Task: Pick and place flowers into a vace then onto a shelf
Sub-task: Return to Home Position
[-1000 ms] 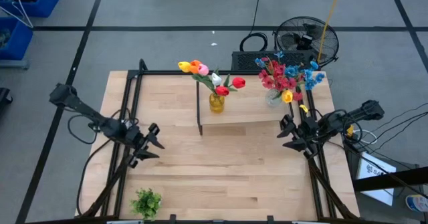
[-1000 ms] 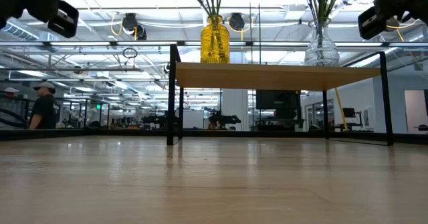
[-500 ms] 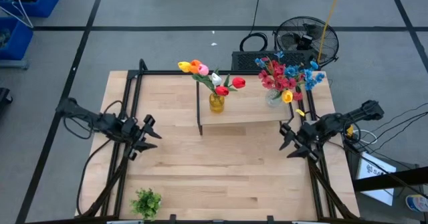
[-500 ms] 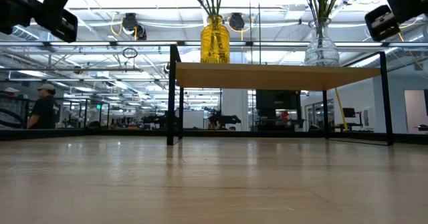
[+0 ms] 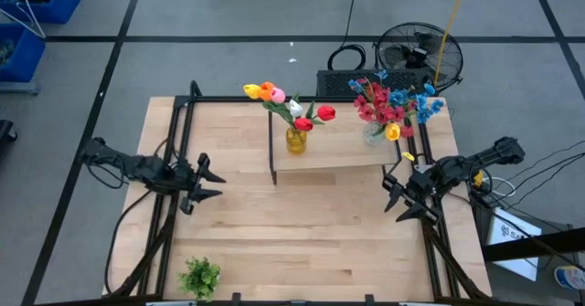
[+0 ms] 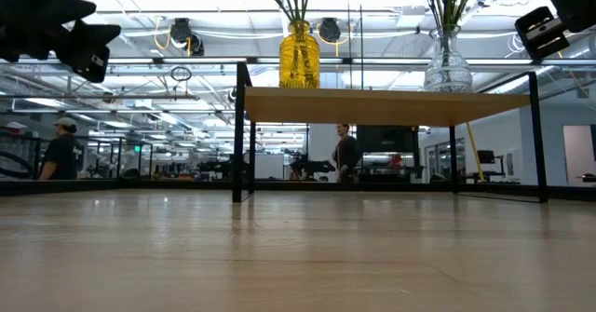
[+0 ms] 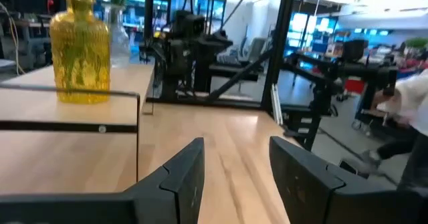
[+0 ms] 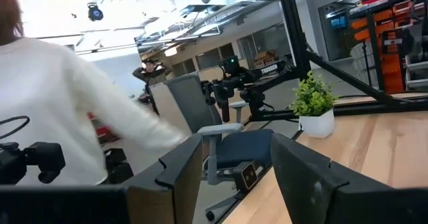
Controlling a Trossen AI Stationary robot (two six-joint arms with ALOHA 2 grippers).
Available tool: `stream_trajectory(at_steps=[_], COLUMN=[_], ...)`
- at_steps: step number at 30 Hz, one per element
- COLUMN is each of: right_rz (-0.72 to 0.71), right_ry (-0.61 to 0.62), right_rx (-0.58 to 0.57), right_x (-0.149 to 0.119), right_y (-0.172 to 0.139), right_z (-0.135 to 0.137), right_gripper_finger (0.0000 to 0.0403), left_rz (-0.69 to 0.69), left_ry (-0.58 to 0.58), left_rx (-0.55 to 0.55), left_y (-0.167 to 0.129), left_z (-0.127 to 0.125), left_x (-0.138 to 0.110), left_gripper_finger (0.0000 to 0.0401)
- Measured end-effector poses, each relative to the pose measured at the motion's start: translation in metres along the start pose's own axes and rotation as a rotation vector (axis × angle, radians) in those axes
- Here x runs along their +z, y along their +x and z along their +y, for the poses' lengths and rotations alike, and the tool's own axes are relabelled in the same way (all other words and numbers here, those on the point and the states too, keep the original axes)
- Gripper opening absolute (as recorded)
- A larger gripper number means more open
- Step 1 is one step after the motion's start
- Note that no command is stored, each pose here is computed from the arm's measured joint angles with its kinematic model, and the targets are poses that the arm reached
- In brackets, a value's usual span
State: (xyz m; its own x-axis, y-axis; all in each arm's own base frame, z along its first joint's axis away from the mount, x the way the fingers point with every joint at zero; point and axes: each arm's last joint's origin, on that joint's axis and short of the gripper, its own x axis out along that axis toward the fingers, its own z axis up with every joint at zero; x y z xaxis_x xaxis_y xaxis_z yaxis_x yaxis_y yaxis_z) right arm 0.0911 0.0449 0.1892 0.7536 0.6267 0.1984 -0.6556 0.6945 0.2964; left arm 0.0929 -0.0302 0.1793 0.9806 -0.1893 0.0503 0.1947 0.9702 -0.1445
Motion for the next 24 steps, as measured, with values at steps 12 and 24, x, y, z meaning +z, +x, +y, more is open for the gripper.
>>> stream_trajectory(at_steps=[12, 24], right_rz=[0.002, 0.001], right_ry=[0.0, 0.0], right_rx=[-0.002, -0.003], right_x=[-0.0002, -0.0002], right_y=[0.0001, 0.0001], right_z=[-0.0001, -0.0002], right_gripper_finger=[0.0169, 0.0169], left_rz=[0.022, 0.021], left_ry=[0.005, 0.004], left_rx=[0.002, 0.002], left_y=[0.0011, 0.0011], left_z=[0.0, 0.0], left_x=[-0.0019, -0.0019], left_gripper_finger=[0.0173, 0.0173])
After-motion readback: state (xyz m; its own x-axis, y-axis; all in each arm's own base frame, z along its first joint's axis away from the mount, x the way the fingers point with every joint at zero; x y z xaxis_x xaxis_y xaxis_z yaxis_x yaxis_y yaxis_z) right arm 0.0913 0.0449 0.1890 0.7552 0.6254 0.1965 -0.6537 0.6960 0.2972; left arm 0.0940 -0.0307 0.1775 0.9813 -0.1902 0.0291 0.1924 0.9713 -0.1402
